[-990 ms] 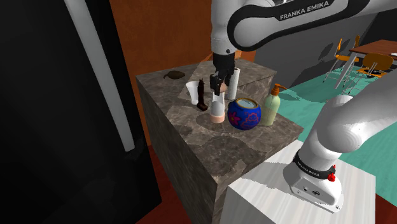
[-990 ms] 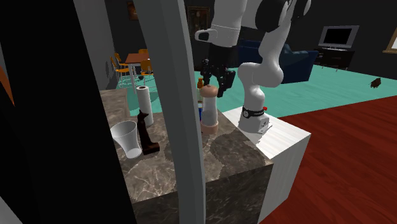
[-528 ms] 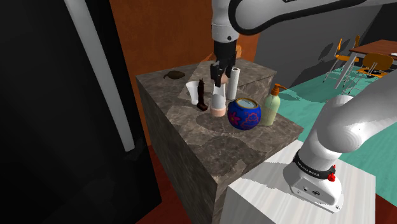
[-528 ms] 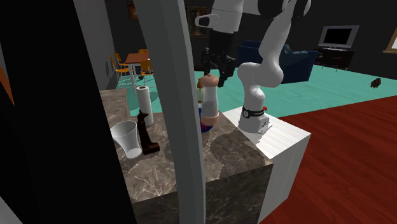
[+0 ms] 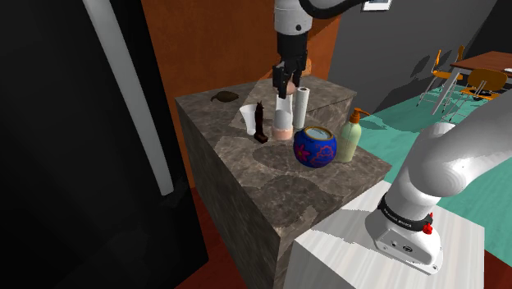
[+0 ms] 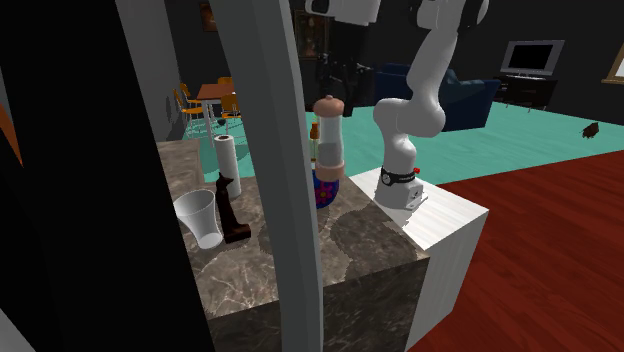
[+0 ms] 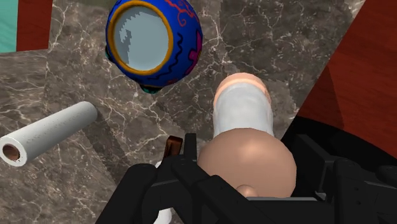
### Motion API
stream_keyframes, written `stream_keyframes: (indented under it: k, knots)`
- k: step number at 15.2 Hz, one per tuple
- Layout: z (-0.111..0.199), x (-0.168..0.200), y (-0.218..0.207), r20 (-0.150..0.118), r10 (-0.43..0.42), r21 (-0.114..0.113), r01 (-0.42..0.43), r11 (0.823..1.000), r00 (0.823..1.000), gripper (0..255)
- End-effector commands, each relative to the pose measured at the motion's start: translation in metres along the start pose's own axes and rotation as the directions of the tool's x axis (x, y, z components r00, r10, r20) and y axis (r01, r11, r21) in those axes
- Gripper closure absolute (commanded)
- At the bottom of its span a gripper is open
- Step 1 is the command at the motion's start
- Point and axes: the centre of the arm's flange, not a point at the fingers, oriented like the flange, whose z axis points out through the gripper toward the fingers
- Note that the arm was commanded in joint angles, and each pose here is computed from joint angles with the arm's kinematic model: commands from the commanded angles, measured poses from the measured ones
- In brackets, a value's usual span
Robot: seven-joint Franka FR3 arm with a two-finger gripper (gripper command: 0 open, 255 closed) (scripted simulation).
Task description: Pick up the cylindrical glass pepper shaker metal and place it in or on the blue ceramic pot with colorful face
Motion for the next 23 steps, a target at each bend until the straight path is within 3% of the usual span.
stream_keyframes:
  k: [1,5,19,23]
  knots:
    - [-0.011,-0.001,0.001,0.0,0.0,0.0,0.0,1.0,1.0,255]
    - [-0.031,0.0,0.005,0.0,0.0,0.0,0.0,1.0,1.0,255]
    - [-0.076,-0.074,0.168,0.0,0.0,0.0,0.0,1.0,1.0,255]
    - [-0.061,-0.075,0.167,0.0,0.0,0.0,0.0,1.0,1.0,255]
